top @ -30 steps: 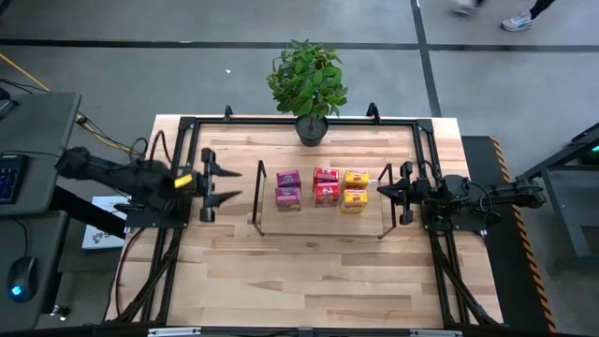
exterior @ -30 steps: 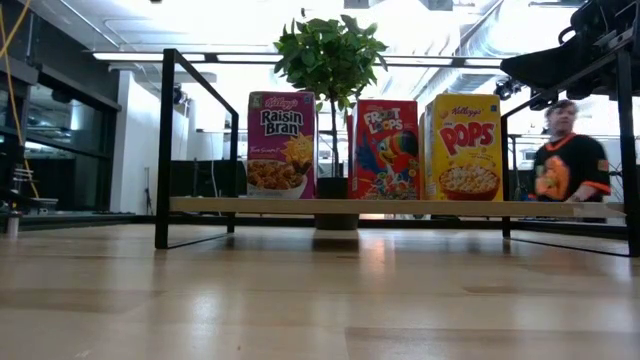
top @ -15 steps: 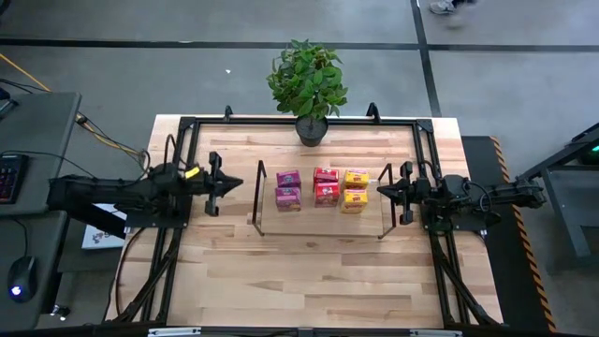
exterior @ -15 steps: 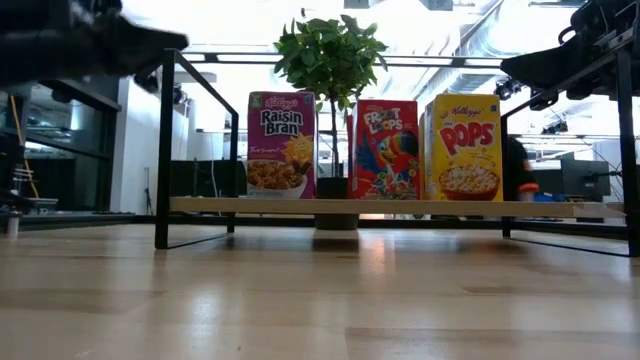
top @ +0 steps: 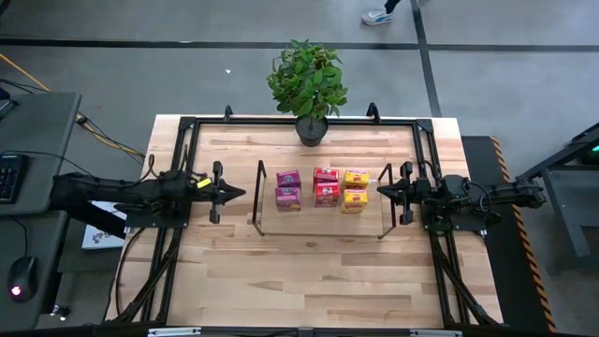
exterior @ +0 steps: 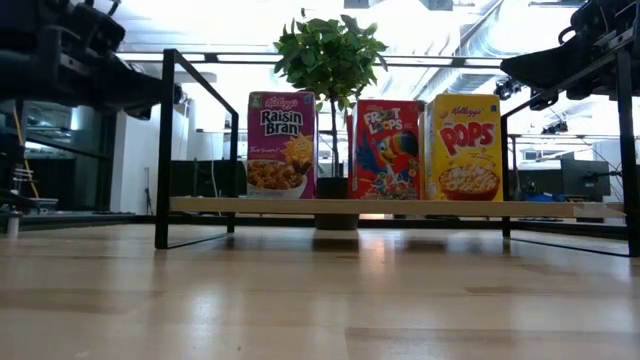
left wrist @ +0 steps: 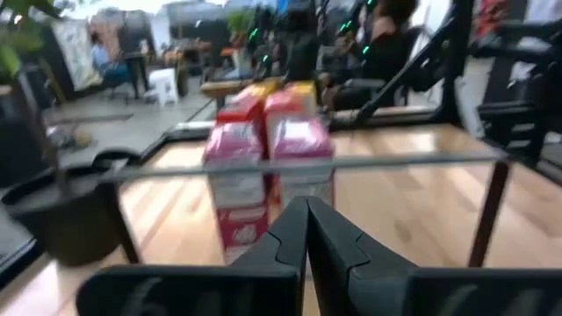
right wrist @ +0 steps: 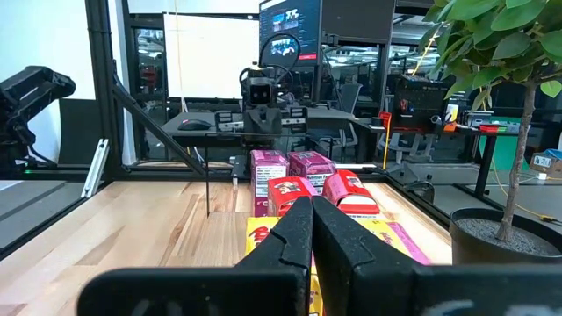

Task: Stack cereal on shelf
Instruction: Return to Home Position

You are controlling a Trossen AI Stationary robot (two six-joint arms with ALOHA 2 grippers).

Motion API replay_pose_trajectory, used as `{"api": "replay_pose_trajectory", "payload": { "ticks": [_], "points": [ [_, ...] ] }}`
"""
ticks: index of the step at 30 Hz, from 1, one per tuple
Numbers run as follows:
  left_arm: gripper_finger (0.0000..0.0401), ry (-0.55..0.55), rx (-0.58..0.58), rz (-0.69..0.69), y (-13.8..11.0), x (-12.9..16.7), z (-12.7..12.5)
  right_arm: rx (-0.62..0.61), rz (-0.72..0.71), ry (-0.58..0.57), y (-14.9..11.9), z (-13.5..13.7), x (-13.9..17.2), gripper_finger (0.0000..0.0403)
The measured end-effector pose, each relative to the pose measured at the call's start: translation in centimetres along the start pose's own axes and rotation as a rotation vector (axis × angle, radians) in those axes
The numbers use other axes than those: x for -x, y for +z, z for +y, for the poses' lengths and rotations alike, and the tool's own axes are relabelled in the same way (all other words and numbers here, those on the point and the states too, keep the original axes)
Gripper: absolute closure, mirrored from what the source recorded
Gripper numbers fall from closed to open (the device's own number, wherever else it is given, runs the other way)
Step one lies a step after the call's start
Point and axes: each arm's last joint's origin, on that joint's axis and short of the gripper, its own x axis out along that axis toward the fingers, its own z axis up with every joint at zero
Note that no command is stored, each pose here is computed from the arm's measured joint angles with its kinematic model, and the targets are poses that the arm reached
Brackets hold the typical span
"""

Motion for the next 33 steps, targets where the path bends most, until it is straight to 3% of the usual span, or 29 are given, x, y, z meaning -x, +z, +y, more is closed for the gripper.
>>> {"api": "replay_pose_trajectory", "payload": {
  "ticks": [11, 24, 33],
  "points": [
    [0.0401, 0.224, -0.071, 0.121, -1.0, 0.1, 0.8, 0.0, 0.0, 0.0, 0.0, 0.0, 0.0, 0.0402],
    [0.0401, 0.106, -0.024, 0.212, -1.9, 0.7, 0.3, 0.0, 0.0, 0.0, 0.0, 0.0, 0.0, 0.0402],
    [0.0401, -0.03, 0.077, 0.033, -0.5, 2.0, 0.0, 0.0, 0.0, 0.0, 0.0, 0.0, 0.0, 0.0402]
  ]
}}
